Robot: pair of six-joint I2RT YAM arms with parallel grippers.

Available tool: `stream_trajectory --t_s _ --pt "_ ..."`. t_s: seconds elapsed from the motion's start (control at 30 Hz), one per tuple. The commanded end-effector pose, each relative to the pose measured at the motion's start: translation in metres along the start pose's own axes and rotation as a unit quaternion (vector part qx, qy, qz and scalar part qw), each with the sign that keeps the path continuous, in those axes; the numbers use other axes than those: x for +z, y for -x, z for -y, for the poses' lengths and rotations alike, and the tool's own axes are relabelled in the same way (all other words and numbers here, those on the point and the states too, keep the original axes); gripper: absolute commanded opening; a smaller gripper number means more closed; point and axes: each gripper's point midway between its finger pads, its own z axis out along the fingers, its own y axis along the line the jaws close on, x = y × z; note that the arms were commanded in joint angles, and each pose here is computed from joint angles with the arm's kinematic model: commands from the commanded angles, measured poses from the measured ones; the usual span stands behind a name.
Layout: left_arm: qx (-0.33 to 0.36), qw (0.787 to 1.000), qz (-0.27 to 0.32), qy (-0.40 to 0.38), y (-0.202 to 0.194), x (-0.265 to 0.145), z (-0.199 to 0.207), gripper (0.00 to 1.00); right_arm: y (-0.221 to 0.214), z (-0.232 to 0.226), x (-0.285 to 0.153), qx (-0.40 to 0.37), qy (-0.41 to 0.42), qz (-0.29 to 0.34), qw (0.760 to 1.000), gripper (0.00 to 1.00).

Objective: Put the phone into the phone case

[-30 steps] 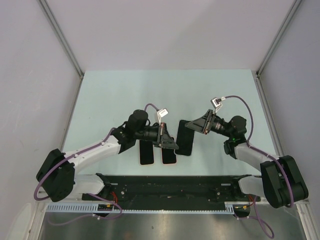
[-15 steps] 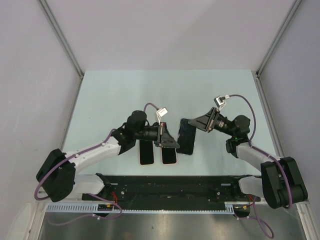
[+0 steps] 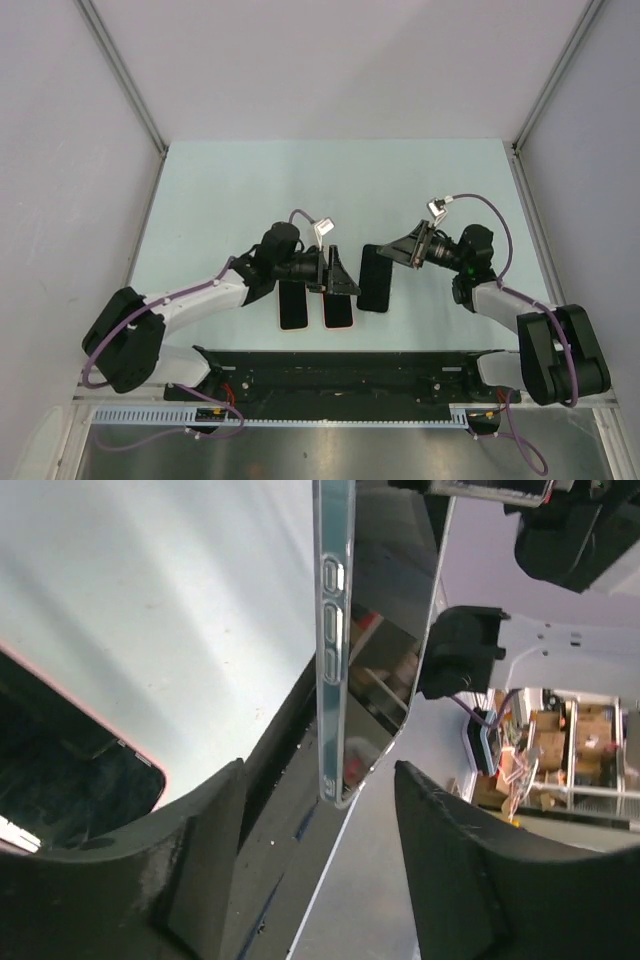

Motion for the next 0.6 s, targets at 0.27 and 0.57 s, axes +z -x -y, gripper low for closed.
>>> stream_trajectory --t_s 0.27,0.57 --pt "0.105 0.97 0.099 0.198 0.035 -0.07 -0.037 0.98 -0.029 0.079 0.0 0.0 -0.105 -0.064 0.992 0.02" --pt "0.141 0.955 0.108 0.239 0.04 -0.106 -0.044 1.0 -0.052 0.128 0.017 0.022 -0.132 -0.101 0.986 0.04"
